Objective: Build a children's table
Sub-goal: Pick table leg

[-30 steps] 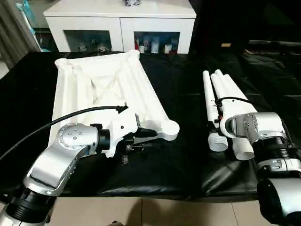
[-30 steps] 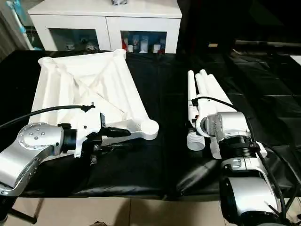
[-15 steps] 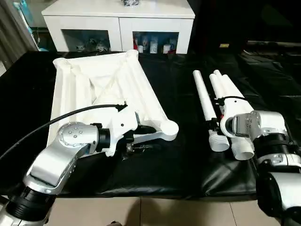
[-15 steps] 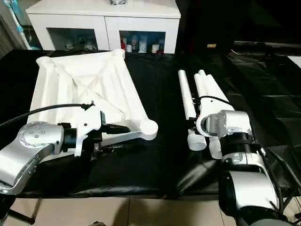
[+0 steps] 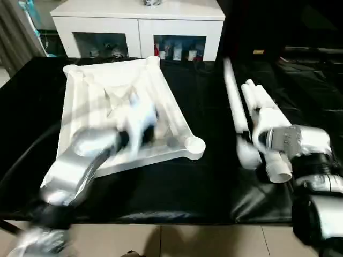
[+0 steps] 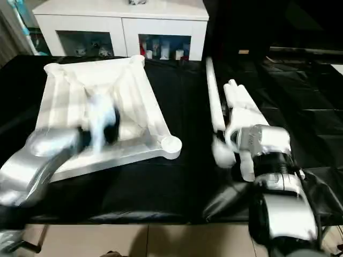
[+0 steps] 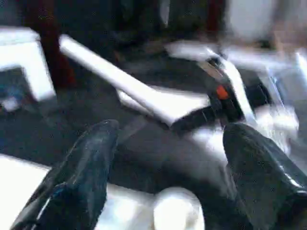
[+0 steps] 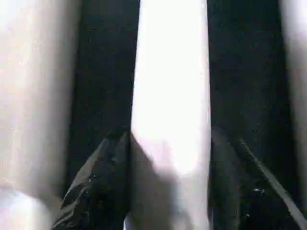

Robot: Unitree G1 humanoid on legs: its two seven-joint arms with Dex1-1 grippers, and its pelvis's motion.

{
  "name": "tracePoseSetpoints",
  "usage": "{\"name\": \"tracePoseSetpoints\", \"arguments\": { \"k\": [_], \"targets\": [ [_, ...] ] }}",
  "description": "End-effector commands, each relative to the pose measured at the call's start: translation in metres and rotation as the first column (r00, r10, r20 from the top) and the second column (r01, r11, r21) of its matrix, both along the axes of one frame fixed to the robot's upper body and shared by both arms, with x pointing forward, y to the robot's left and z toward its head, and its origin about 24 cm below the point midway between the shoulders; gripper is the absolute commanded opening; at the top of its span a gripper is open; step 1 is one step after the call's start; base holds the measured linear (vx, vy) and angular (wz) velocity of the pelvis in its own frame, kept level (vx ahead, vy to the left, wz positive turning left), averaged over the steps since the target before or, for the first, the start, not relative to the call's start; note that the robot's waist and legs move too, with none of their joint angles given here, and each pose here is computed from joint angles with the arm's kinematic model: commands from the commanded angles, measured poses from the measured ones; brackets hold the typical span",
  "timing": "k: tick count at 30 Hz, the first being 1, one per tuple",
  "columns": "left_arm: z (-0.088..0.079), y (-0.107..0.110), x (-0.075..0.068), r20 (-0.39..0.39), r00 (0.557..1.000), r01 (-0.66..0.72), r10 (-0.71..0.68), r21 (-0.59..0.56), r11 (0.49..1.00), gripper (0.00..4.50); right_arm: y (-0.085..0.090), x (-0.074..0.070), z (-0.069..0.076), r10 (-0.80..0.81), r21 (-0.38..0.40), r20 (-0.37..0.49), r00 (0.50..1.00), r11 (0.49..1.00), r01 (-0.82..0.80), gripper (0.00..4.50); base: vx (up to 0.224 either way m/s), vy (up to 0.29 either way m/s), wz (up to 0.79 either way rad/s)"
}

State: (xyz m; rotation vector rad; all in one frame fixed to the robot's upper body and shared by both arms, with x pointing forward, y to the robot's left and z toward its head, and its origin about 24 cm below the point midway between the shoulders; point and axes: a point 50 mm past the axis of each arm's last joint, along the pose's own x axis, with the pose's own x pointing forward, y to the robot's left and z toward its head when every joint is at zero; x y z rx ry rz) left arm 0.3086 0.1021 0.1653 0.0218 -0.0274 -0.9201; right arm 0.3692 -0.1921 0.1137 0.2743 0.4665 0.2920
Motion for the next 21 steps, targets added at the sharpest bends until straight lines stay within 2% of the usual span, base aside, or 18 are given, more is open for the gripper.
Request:
{"name": "tracePoseSetpoints", "arguments": {
  "k": [1,2,4,6,8,9,12,13,15,21],
  "targets": [
    [0.003,-0.001,0.002,-0.04,0.999,-0.017,0.014,-0.068,0.998,4.24,0.003,-0.001,0.023,0.055,0.072,0.151,0.987,0.995,-0.067,1.88,0.0,0.0,0.0],
    [0.008,-0.007,0.002,-0.061,0.998,-0.008,0.001,-0.128,0.992,4.24,0.008,-0.005,0.03,0.101,0.141,0.197,0.975,0.982,-0.13,1.88,0.0,0.0,0.0],
    [0.015,-0.015,0.003,-0.1,0.995,-0.007,-0.015,-0.225,0.974,4.48,0.016,-0.015,0.041,0.185,0.228,0.296,0.937,0.939,-0.258,1.88,0.0,0.0,0.0],
    [0.025,-0.021,0.008,-0.131,0.991,-0.028,-0.014,-0.314,0.949,4.5,0.023,-0.026,0.049,0.261,0.272,0.369,0.892,0.887,-0.372,1.88,0.0,0.0,0.0],
    [0.034,-0.023,0.013,-0.153,0.988,-0.053,-0.006,-0.381,0.923,4.5,0.027,-0.035,0.051,0.316,0.271,0.413,0.854,0.853,-0.447,1.88,0.0,0.0,0.0],
    [0.034,-0.023,0.013,-0.153,0.988,-0.053,-0.006,-0.381,0.923,4.5,0.027,-0.035,0.051,0.316,0.271,0.413,0.854,0.853,-0.447,1.88,0.0,0.0,0.0],
    [0.054,-0.027,0.019,-0.18,0.982,-0.037,-0.065,-0.511,0.859,4.5,0.033,-0.05,0.054,0.406,0.247,0.469,0.784,0.792,-0.558,1.88,0.0,0.0,0.0],
    [0.055,-0.027,0.019,-0.18,0.981,-0.036,-0.067,-0.514,0.857,4.5,0.033,-0.05,0.054,0.41,0.245,0.47,0.781,0.79,-0.562,1.88,0.0,0.0,0.0],
    [0.06,-0.029,0.021,-0.197,0.977,-0.038,-0.084,-0.544,0.838,4.5,0.036,-0.058,0.057,0.46,0.223,0.483,0.745,0.758,-0.613,1.88,0.0,0.0,0.0],
    [0.058,-0.032,0.023,-0.248,0.964,-0.063,-0.09,-0.549,0.833,4.5,0.039,-0.066,0.059,0.504,0.199,0.489,0.712,0.73,-0.654,1.88,0.0,0.0,0.0]
  ]
}}
